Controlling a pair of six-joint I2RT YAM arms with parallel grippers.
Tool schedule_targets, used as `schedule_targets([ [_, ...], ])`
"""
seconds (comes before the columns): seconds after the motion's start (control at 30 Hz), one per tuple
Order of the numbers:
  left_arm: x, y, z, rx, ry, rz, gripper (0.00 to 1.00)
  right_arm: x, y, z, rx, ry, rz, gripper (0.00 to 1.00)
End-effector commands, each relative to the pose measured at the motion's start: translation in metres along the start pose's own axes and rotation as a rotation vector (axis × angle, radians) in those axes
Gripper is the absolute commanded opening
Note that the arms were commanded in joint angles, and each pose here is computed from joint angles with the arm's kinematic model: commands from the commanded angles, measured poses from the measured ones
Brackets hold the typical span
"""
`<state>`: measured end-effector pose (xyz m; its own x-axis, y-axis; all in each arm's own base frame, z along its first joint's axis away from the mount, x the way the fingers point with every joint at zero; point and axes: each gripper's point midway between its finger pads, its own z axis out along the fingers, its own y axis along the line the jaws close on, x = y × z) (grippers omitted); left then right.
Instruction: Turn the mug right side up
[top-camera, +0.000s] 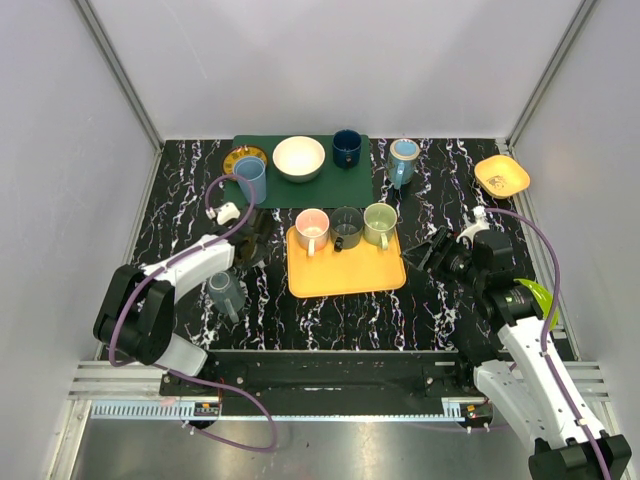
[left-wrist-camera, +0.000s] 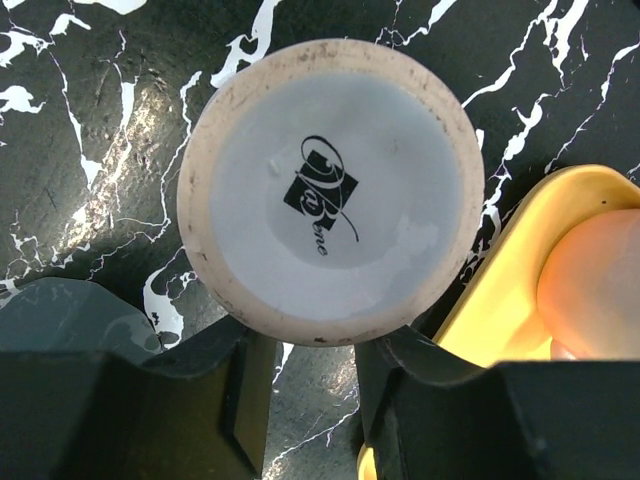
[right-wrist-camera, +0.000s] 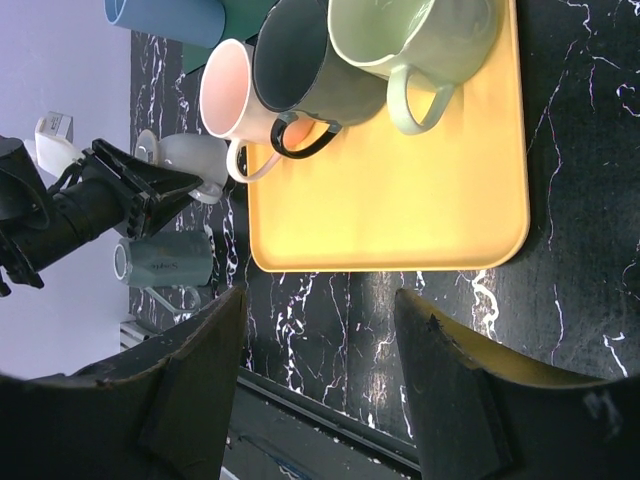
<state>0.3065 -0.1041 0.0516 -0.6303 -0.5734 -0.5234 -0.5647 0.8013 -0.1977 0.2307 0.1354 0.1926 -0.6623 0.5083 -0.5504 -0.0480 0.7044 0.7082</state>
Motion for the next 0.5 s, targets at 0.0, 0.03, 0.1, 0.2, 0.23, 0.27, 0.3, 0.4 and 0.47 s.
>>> schedule_targets([
  [0.0,-0.004,-0.005,0.002,0.022,0.000,-0.009,0.34,-0.005,0.009,-0.001,-0.043,-0.023,-0.020,0.67],
  [0.03,-0.004,-0.005,0.003,0.023,0.004,-0.011,0.31,-0.004,0.008,0.000,-0.039,-0.021,-0.016,0.66],
  [0.1,-0.004,-0.005,0.003,0.027,0.007,-0.013,0.19,-0.004,0.009,-0.001,-0.043,-0.021,-0.019,0.67],
  [0.2,-0.004,-0.006,0.003,0.039,0.005,-0.016,0.08,-0.003,0.008,0.000,-0.041,-0.019,-0.017,0.67],
  [0.23,-0.003,-0.004,0.003,0.039,0.005,-0.014,0.00,-0.003,0.008,-0.001,-0.041,-0.021,-0.017,0.67],
  [0.27,-0.003,-0.004,0.003,0.040,0.007,-0.011,0.00,-0.003,0.008,-0.001,-0.040,-0.018,-0.015,0.67],
  [0.3,-0.004,-0.005,0.001,0.048,0.003,-0.011,0.00,-0.003,0.009,-0.001,-0.043,-0.019,-0.016,0.67],
  [0.4,-0.006,-0.009,-0.005,0.084,-0.001,-0.006,0.00,-0.003,0.008,-0.001,-0.042,-0.018,-0.016,0.66],
  [0.47,-0.009,-0.014,-0.012,0.119,-0.008,0.004,0.00,-0.003,0.010,-0.002,-0.047,-0.017,-0.015,0.66],
])
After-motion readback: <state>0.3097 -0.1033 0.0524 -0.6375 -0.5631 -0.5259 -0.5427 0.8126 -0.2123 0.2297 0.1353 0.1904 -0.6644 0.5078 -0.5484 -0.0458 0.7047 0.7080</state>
